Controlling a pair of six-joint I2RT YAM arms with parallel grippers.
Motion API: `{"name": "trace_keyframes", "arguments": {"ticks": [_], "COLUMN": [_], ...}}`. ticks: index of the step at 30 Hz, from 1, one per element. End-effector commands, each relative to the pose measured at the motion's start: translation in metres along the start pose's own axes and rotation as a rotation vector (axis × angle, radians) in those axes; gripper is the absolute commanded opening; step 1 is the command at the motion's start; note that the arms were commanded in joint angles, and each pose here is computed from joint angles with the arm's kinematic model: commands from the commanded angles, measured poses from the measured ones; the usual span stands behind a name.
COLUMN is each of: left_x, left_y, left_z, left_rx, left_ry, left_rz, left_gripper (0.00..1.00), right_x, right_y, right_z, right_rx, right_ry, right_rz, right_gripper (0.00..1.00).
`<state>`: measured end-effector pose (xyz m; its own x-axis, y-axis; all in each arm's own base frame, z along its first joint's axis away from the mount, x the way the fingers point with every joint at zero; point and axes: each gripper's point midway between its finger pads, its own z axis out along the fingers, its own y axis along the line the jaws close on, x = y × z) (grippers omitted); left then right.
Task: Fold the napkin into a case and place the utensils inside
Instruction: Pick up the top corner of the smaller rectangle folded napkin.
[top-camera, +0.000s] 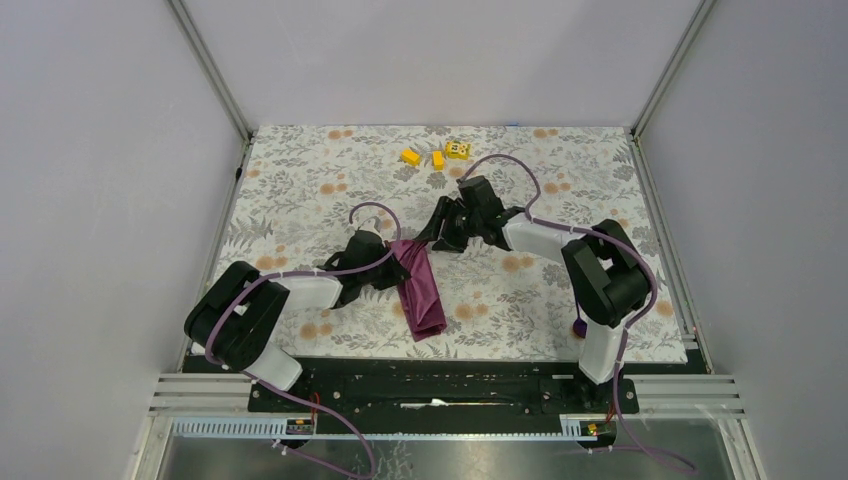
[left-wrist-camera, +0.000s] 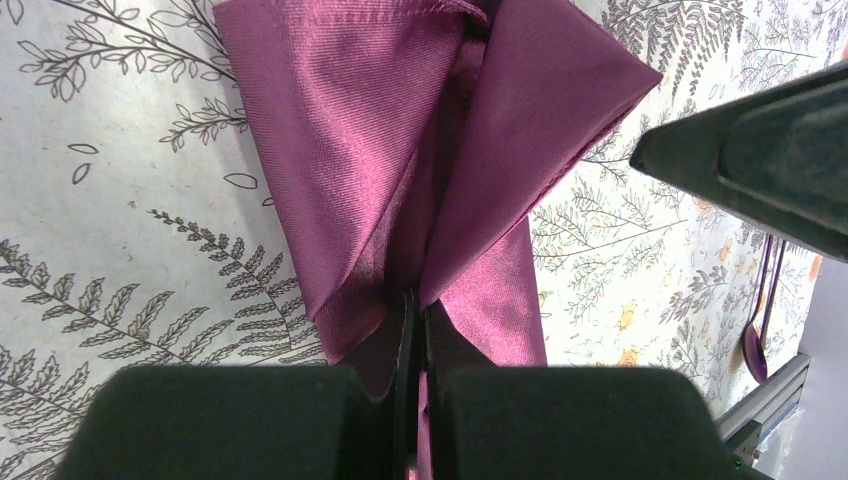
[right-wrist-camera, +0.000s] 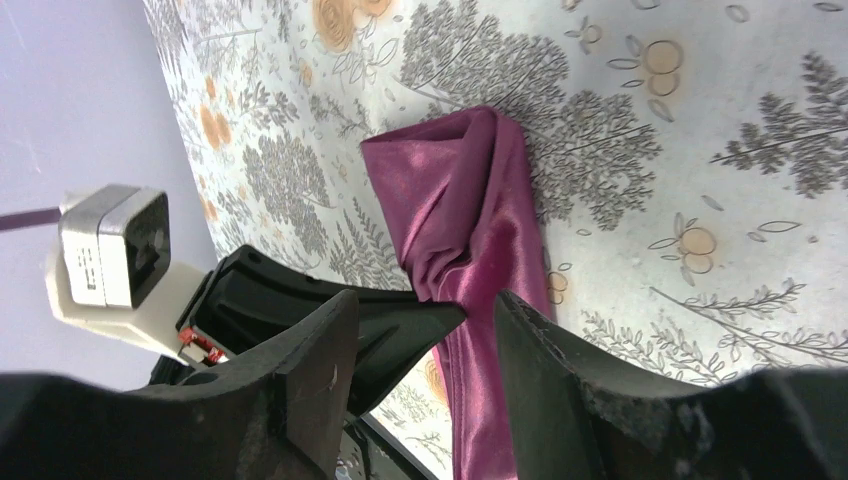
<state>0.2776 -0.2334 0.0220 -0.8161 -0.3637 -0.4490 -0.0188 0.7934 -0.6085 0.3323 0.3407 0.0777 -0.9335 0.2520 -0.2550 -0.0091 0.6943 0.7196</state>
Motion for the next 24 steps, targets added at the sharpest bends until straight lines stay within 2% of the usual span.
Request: {"name": "trace_keyframes", "arguments": {"ticks": [1, 6, 11, 14, 20, 24], "left_x": [0.013, 0.014, 0.014, 0.014, 0.015, 0.014], "left_y": [0.012, 0.012, 0.011, 0.012, 0.012, 0.011], "left_z": [-0.004, -0.004, -0.004, -0.004, -0.004, -0.005], "left_rx": [-0.032, -0.033, -0.028, -0.03, -0.03, -0.027], "left_ry": [0.045, 0.046, 0.05, 0.048, 0.047, 0.045], "left_rz": [-0.003, -0.004, -0.005, -0.007, -0.007, -0.005], "left_gripper": [0.0, 0.0, 0.0, 0.0, 0.0, 0.0], "right_x": [-0.011, -0.012, -0.012, -0.013, -0.01, -0.009], "right_y": [0.009, 0.008, 0.009, 0.009, 0.009, 0.019], "right_z": [0.004, 0.015, 0.024, 0.025, 0.029, 0.028], "right_rx": [-0.077, -0.094, -0.106, -0.107, -0.109, -0.127], "right_ry": [-0.03, -0.018, 0.006, 0.0, 0.011, 0.009], "right_rz": [0.059, 0.067, 0.069, 0.064, 0.052, 0.032], "right_gripper": [0.59, 0.6, 0.46, 0.42, 0.13, 0.01]}}
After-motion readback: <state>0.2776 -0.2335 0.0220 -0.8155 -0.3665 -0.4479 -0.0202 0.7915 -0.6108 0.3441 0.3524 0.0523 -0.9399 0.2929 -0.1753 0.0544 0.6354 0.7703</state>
